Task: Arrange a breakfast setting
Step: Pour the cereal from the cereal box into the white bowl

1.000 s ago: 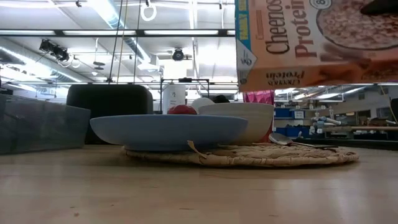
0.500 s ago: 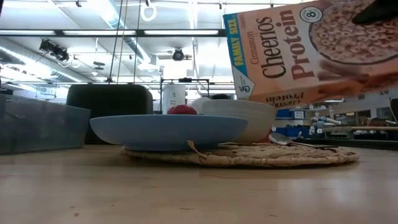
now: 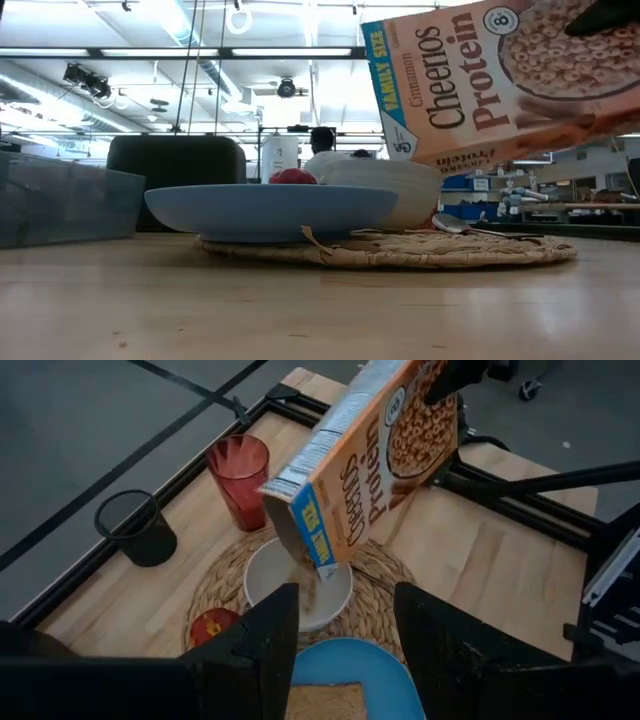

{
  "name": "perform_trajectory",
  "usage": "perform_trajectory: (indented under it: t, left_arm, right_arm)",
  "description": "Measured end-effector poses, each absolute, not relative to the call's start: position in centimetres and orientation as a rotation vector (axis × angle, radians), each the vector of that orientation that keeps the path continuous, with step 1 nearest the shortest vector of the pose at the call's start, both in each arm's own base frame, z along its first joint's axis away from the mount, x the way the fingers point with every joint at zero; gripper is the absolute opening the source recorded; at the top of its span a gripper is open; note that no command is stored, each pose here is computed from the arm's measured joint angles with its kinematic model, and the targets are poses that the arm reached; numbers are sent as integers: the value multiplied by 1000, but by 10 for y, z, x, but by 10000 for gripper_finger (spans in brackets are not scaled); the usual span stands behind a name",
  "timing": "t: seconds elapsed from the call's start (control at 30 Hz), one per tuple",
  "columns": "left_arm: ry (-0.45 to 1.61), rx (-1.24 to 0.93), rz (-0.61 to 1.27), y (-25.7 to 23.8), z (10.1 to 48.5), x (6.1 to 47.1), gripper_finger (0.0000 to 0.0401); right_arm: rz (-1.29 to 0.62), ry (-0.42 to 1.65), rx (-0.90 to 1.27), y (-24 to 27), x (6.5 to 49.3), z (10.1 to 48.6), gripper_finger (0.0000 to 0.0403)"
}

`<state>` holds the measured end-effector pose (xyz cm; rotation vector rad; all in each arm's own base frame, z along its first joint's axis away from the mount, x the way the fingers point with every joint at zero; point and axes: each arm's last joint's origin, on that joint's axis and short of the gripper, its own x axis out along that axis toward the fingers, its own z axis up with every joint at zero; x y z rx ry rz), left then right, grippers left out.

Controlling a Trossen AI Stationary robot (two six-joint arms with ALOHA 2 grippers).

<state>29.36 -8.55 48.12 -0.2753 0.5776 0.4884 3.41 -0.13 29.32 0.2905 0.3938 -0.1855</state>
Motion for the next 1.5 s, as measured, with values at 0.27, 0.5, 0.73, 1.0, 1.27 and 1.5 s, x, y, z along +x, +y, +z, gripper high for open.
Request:
perform_trajectory:
  t: [0.27, 0.5, 0.73, 1.0, 1.27, 1.5]
  left_arm:
    - [574, -291, 496, -85, 481, 294, 171]
    - [573, -296, 498, -85, 481, 294, 171]
    - [566, -326, 508, -85, 481, 294, 171]
    - [562, -342, 513, -85, 481, 294, 171]
    - [560, -349, 517, -84, 481, 294, 171]
    - [559, -349, 538, -77, 481, 296, 171]
  right_arm:
    - [-179, 397, 274, -2, 32, 297, 232]
    - [-160, 388, 275, -1, 32, 299, 232]
    - [-145, 363, 272, -2, 28, 306, 232]
    - [-130, 373, 261, -2, 28, 306, 232]
    - [-113, 400, 267, -2, 27, 304, 232]
    - [-113, 389, 264, -2, 27, 305, 232]
